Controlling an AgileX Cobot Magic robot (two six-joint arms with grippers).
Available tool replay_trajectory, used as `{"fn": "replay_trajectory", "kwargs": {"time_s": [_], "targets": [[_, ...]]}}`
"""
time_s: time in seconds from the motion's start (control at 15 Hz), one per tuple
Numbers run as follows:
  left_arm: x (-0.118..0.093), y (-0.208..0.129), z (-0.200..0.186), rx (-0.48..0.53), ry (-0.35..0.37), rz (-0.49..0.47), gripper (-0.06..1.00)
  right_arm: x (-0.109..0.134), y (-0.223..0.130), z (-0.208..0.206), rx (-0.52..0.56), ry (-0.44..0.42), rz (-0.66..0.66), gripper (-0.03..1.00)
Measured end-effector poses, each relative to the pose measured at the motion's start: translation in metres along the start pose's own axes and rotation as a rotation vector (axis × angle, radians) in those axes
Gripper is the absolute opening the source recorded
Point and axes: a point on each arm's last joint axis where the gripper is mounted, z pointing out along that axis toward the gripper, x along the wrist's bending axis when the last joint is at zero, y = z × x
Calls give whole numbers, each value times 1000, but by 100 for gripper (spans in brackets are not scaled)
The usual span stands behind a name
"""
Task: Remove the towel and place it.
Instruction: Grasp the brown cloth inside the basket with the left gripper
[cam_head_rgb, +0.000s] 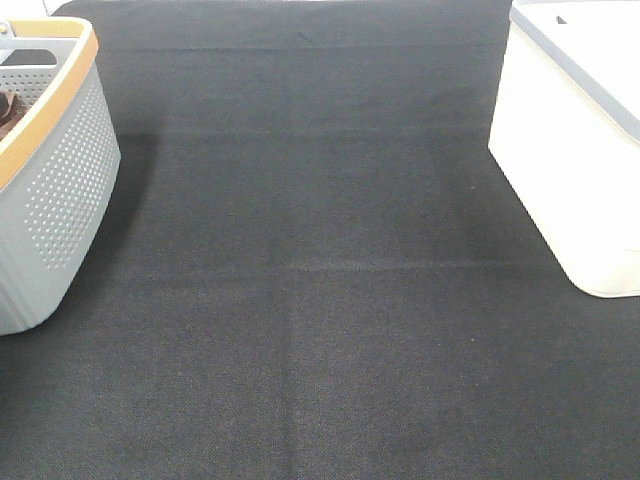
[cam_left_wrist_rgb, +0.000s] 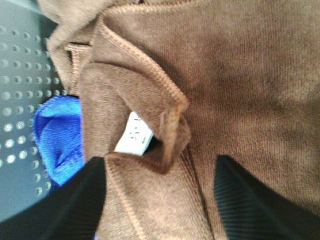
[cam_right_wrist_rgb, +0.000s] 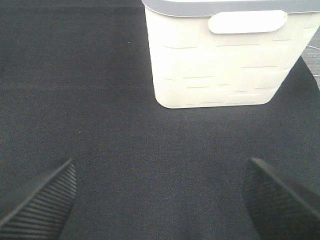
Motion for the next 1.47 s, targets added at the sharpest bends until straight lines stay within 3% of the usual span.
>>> {"fn": "replay_trajectory", "kwargs": {"time_s": [0.13,0.33,0.4,0.8,1.07,1.27,1.47], "targets": [[-1,-1,5,10,-2,2,42,0,0,0,0,0,0,85],[-1,1,6,-11,1,3,4,0,0,0,0,0,0,85],[-1,1,6,-11,2,4,0,0,0,0,0,0,0,85],[3,5,-4,4,13,-18,0,0,0,0,0,0,0,85],[13,17,-40,27,26,-122,0,0,0,0,0,0,0,85],[20,32,-70,-61,20,-196,0,0,0,0,0,0,0,85],[18,38,-109,-161,-75,-244,0,0,0,0,0,0,0,85]]}}
